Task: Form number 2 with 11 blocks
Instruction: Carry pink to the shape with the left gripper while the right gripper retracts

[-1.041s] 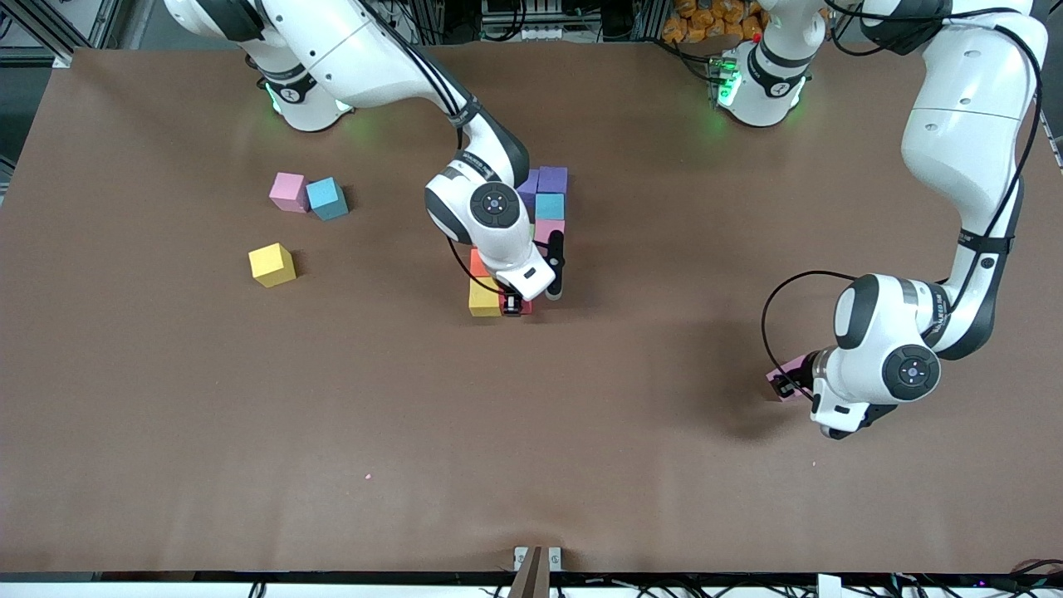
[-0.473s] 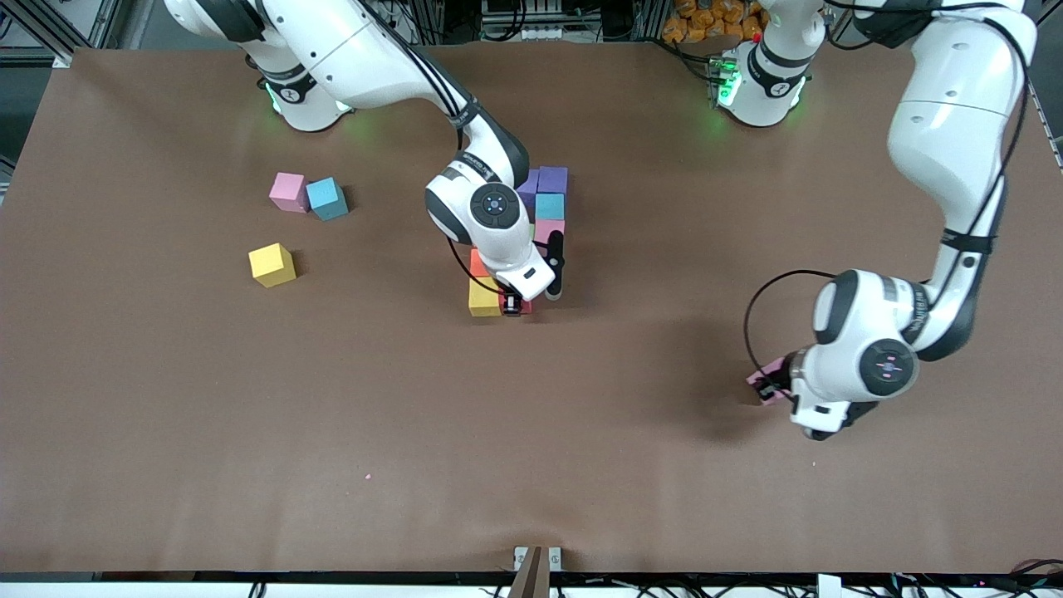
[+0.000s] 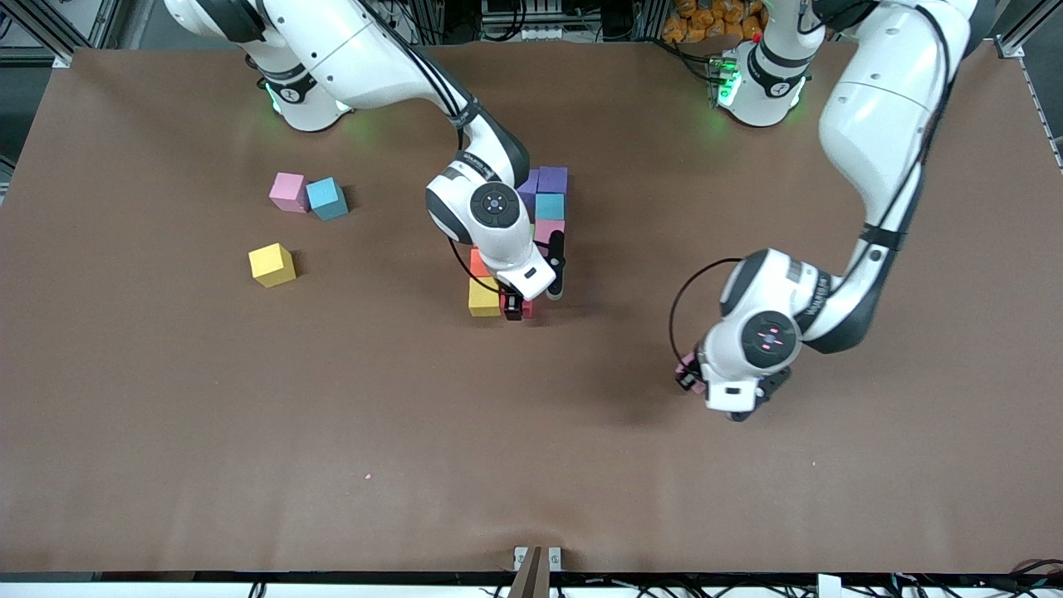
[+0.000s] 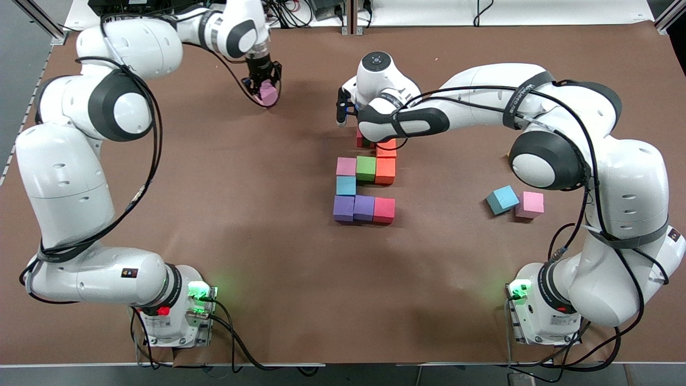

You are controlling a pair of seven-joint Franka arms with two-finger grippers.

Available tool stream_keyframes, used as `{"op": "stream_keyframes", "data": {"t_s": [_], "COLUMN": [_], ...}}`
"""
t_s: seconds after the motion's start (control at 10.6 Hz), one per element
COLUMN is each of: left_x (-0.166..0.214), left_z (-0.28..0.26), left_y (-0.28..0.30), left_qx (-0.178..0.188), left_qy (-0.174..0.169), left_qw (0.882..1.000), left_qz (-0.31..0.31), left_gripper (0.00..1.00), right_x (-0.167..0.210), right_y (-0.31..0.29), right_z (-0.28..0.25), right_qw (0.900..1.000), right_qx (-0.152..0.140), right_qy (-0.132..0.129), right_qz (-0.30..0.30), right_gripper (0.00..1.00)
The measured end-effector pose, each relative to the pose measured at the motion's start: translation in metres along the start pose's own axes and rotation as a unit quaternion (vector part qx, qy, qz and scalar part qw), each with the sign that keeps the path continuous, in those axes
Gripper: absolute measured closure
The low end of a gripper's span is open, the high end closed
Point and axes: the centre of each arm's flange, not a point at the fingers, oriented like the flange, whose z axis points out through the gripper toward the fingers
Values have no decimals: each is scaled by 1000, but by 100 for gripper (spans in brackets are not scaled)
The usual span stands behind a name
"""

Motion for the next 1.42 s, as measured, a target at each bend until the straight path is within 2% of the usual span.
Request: {"op": "stream_keyframes", "data": {"t_s": [0.09, 0.19, 0.28, 0.47, 0.66, 0.85, 1.14, 1.23, 1.42], "left_x": [-12, -25, -38, -52, -63, -84, -132, -150, -180], "left_z": [0, 1, 1, 1, 1, 1, -1, 0, 2], "left_y": [6, 11, 17, 22, 26, 35, 53, 59, 69], "left_qx": [0, 0, -2, -6, -5, -6, -19, -23, -34], "left_qy": [0, -4, -13, -36, -38, -38, -43, -43, -60], "left_qw": [1000, 1000, 999, 998, 995, 992, 982, 978, 965], "left_qz": [-9, -23, -36, -60, -88, -120, -181, -204, -253], "left_gripper": [44, 44, 44, 44, 44, 44, 44, 44, 44], "right_x": [1, 4, 5, 4, -2, -24, -98, -131, -222], "right_y": [0, 0, 0, -2, -9, 1, 51, 69, 92], "right_z": [-2, -7, -15, -42, -93, -145, -215, -242, -307], "right_qw": [1000, 1000, 1000, 1000, 998, 999, 996, 993, 981], "right_qx": [-1, -4, -3, 12, 28, 17, -15, -27, -40], "right_qy": [2, 5, 2, -22, -50, -49, -31, -26, -30], "right_qz": [-1, -2, -3, -4, -4, 14, 83, 112, 185], "right_gripper": [2, 0, 0, 0, 0, 0, 0, 0, 0]}}
